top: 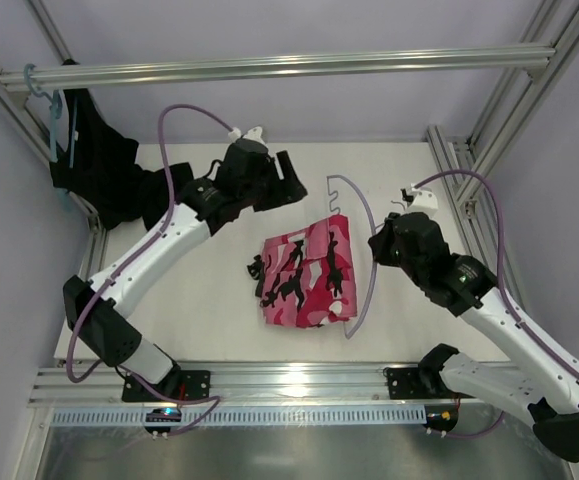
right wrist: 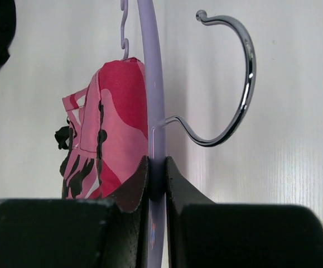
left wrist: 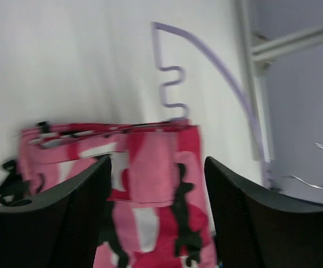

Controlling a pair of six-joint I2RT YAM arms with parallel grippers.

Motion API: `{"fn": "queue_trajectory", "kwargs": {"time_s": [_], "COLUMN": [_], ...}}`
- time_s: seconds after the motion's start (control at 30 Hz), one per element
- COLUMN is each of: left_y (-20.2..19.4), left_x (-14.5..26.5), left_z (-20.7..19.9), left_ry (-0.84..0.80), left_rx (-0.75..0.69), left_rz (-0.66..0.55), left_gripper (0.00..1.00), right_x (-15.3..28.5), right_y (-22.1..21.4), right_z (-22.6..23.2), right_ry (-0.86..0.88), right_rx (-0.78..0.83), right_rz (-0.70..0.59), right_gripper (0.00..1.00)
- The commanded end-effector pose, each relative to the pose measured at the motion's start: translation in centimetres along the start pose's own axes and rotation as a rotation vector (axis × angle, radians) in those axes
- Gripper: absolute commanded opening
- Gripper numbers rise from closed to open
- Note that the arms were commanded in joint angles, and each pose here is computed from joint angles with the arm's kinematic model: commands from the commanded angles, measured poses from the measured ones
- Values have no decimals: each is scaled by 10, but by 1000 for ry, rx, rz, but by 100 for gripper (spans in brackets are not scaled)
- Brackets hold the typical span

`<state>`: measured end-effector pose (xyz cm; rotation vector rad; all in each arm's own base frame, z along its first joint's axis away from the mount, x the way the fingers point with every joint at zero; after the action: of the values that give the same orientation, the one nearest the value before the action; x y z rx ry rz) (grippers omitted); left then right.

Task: Place the trousers on the hanger
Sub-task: Pass the hanger from the right arm to the left, then pass the hanger from the left arm to the right

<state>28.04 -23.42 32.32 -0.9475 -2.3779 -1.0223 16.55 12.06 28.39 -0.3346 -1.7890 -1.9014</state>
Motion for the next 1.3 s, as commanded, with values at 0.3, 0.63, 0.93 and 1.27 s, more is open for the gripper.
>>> {"fn": "queue_trajectory", "kwargs": {"time_s": [0.3,0.63,0.93,1.27], "left_y": [-37,-58,-57,-49], "left_x": [-50,-90,-84,-73], "left_z": [-94,-114,-122,-130], "left_ry": [-348,-426,-511,-532], "left_rx": [282,374,440,501], "left_rz": [229,373,425,398], "left_gripper": [71,63,0,0], "right_x": [21,7,4,5], "right_y": [54,50,40,2], "right_z": [15,25,26,13], "right_ry": [109,158,190,242], "right_rx": [-5,28,29,-8], "right_rz": [-145,-110,-100,-183], "right_gripper": [4,4,6,57]}}
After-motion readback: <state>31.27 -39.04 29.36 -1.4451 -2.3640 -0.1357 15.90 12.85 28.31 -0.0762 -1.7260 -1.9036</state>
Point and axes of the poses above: each gripper's point midway between its finger pads, its own x axis back along the fingers, its own z axis along the line the jaws close on, y = z × x, the point moved 10 cm from there along x, back along the fingers, and after that the axes turned 15 degrees about x, right-handed, at the moved point
